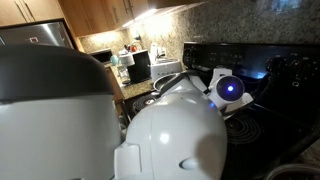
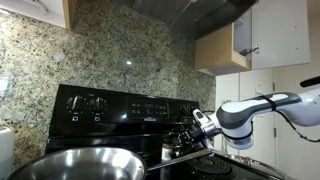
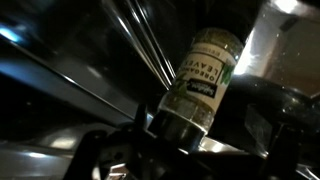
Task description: Take the object from the top unit and put it on the stove
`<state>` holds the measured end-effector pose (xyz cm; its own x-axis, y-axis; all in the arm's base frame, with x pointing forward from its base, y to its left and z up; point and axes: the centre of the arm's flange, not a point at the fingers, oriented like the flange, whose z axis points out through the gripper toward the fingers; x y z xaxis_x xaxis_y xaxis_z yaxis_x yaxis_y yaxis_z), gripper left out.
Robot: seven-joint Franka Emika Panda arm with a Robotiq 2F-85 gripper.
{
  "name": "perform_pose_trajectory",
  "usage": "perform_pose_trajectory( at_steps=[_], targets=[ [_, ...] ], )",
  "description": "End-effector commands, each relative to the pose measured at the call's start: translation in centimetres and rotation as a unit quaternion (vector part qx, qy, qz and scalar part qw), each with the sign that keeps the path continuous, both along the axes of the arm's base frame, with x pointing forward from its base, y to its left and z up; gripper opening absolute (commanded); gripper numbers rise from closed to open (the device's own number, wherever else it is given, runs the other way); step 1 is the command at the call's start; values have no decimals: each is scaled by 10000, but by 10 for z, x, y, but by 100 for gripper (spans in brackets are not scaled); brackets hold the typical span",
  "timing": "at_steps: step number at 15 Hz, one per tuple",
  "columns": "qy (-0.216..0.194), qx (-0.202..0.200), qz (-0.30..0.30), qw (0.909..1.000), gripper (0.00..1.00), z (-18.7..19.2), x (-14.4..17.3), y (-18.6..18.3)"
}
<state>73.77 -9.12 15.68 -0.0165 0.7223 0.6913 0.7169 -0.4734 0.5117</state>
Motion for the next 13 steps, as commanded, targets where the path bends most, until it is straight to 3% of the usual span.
perform_pose_trajectory(
  at_steps=[1,6,7,13],
  targets=[
    [-322,-442,-337,9979,100,7,-64,-3],
    [-779,-799,-840,9902,100,-7,-111,-16],
    [-744,-631,-784,9921,100,-27,-80,-28],
    [-704,-748,-716,9921,100,-23,-92,-28]
  ],
)
